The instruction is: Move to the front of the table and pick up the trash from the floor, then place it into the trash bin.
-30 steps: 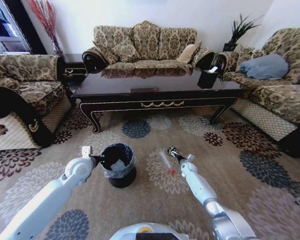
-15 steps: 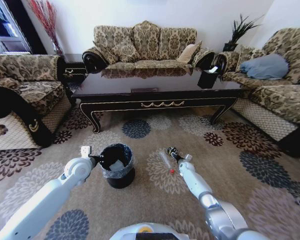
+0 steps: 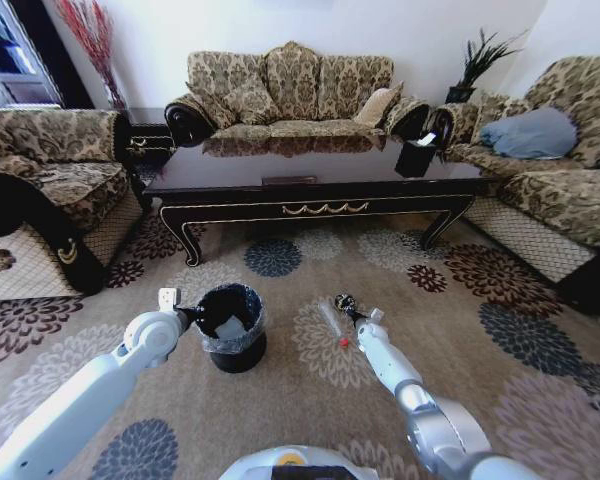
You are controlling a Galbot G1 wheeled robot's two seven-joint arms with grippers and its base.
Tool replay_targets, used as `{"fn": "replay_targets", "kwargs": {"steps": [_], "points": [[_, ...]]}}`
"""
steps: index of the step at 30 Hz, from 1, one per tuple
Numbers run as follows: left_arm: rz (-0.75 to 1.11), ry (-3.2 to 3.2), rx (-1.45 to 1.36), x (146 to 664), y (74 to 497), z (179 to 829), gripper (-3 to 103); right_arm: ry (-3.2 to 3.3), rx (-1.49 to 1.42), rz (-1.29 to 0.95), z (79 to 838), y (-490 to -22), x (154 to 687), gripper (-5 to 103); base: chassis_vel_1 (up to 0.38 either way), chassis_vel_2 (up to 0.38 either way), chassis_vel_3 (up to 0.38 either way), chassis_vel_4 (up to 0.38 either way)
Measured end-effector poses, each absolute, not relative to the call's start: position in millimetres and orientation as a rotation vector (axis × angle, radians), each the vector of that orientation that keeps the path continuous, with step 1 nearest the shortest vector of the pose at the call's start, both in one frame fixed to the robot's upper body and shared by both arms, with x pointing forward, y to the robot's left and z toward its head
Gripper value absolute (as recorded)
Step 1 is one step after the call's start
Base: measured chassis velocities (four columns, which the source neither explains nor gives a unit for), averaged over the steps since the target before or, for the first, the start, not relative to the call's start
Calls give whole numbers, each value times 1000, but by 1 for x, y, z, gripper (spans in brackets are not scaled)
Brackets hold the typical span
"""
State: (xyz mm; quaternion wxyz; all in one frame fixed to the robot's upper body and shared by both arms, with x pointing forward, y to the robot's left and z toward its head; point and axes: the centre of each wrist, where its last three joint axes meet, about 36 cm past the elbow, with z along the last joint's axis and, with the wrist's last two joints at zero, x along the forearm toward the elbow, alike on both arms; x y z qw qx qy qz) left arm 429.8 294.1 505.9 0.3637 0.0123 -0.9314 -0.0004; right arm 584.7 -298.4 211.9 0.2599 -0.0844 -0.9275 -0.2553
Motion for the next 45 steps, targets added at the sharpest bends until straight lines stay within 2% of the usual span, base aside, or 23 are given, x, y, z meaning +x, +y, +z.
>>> {"fn": "replay_targets", "kwargs": {"steps": [11, 20, 32, 39, 45], "points": [[1, -2404, 38, 431, 295, 508, 3, -2537, -242, -719, 219, -302, 585, 0, 0, 0, 0, 0], [24, -2394, -7, 433, 280, 502, 3, -2637, -203, -821, 273, -329, 564, 0, 0, 0, 0, 0], [59, -2379, -62, 436, 252, 502, 3, -2721, -157, -757, 312, -358, 495, 0, 0, 0, 0, 0], [25, -2387, -130, 433, 227, 501, 3, -2857, -70, -514, 351, -376, 429, 0, 0, 0, 0, 0], [32, -2376, -184, 430, 199, 495, 3, -2920, -6, -421, 376, -371, 384, 0, 0, 0, 0, 0]]}}
